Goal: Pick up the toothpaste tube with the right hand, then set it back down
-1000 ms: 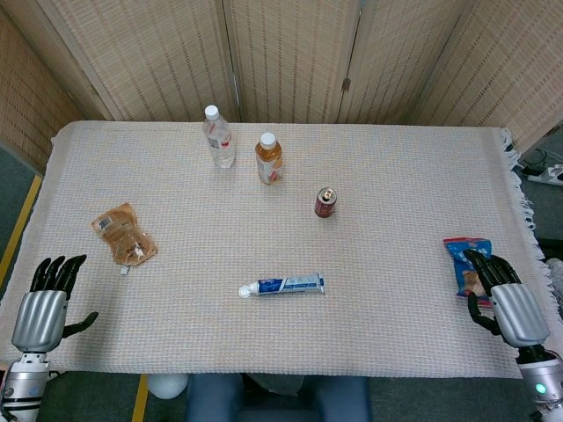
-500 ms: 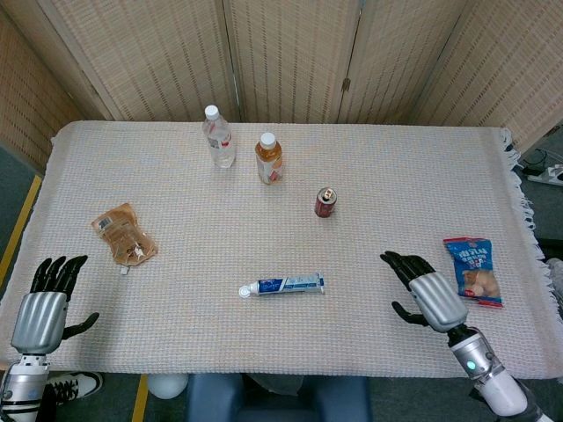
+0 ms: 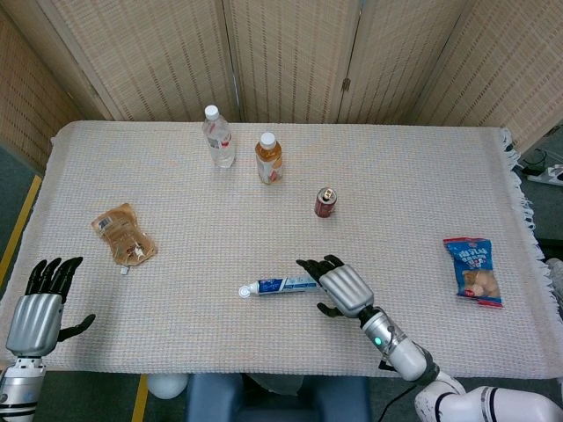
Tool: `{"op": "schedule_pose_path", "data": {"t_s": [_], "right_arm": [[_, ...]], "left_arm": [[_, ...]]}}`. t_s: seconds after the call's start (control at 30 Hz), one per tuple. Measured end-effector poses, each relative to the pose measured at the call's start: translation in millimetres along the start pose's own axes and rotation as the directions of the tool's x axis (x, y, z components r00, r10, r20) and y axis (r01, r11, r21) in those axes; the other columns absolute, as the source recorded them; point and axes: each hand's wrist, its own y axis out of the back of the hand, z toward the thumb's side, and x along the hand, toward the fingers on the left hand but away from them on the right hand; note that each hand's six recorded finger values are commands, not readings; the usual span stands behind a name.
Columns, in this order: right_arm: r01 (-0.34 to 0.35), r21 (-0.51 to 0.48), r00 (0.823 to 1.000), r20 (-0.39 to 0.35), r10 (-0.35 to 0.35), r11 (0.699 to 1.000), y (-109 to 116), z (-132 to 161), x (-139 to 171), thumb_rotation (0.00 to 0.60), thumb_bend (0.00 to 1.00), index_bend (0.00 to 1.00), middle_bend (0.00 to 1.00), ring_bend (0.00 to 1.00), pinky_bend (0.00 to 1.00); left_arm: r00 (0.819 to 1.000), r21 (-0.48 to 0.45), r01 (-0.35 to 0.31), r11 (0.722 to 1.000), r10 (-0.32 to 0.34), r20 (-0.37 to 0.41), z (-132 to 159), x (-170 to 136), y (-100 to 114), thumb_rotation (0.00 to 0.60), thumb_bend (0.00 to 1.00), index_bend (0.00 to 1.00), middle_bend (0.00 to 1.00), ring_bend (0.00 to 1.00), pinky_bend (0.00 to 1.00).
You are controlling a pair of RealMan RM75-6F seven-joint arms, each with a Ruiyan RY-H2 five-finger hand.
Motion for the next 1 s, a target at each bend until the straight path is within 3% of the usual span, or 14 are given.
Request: {"op": "schedule_pose_path", "data": {"t_s": [0.5, 1.0], "right_arm": [[-0.047, 0.054, 0.999, 0.015, 0.046, 0.997, -33.7, 30.7, -58.2, 0.6, 0.35, 0.22, 0.26, 0.29, 0.25], [-0.022, 0.098, 0.999, 0.038, 0.019, 0.995, -38.4, 37.7, -78.0, 0.6, 0.36, 0.4, 0.37, 0.39, 0.31]], "left_arm": [[1.0, 0.001, 0.0, 1.0, 0.0, -0.003, -3.8, -1.2, 1.3, 0.6, 0.21, 0.1, 0.16, 0.1, 0.0], [1.0, -0.005, -0.001, 1.0, 0.001, -0.012, -11.2, -1.6, 0.6, 0.6, 0.21, 0.1, 0.16, 0.1, 0.0]]}}
